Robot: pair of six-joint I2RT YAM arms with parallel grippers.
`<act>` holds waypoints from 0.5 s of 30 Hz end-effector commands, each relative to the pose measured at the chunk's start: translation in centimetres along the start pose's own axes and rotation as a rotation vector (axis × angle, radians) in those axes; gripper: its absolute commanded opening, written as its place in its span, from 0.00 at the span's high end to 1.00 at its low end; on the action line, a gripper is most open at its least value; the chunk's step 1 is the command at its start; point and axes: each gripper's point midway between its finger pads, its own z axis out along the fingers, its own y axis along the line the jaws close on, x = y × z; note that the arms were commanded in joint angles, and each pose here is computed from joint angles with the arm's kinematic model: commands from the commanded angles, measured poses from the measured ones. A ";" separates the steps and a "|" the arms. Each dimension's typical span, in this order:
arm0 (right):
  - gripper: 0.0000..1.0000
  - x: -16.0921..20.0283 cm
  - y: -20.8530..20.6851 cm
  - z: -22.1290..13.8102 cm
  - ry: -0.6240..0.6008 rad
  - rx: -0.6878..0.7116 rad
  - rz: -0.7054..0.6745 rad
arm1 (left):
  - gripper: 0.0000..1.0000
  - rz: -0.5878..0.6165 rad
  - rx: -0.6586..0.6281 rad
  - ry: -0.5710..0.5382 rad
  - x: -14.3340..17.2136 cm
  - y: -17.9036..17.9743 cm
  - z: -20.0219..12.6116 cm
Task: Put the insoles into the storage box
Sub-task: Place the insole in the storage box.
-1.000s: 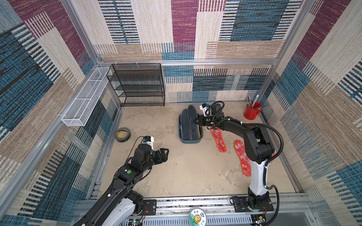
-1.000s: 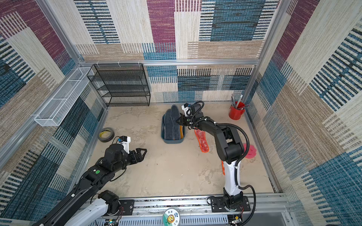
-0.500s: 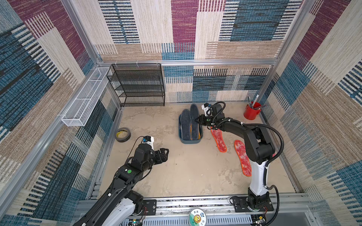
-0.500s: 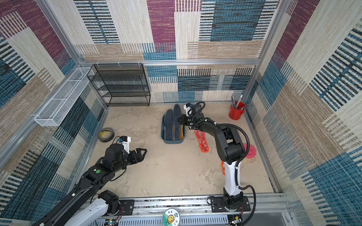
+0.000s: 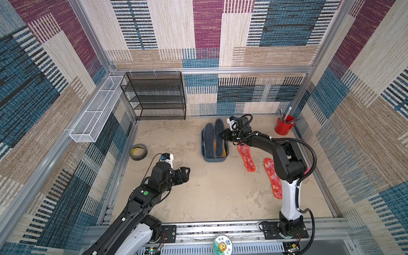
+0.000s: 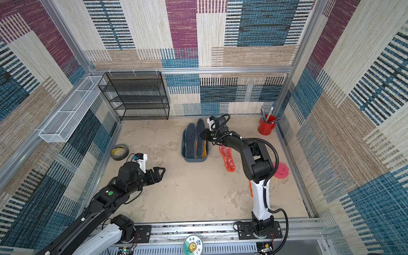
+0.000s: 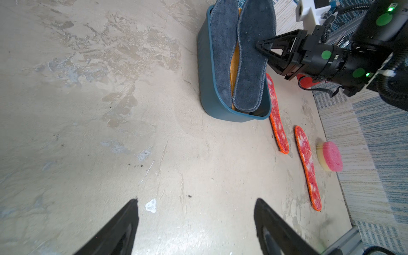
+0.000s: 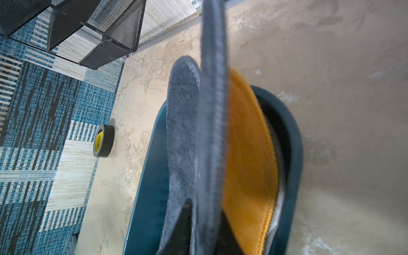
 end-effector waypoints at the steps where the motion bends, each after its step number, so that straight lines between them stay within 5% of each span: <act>1: 0.34 -1.3 0.1 -1.3 -0.024 0.067 -0.034 | 0.16 0.029 0.009 -0.010 -0.2 -0.2 0.0; 3: 0.06 -1.8 0.1 -1.9 -0.022 0.110 -0.040 | 0.16 0.027 0.009 -0.009 -0.2 -0.2 0.1; 4: 0.01 -2.0 0.1 -2.2 -0.020 0.128 -0.043 | 0.16 0.026 0.010 -0.010 -0.3 -0.2 0.1; 15: 0.01 -2.5 1.7 -3.2 -0.022 0.262 -0.189 | 0.16 0.018 0.009 -0.010 -0.3 -0.1 0.3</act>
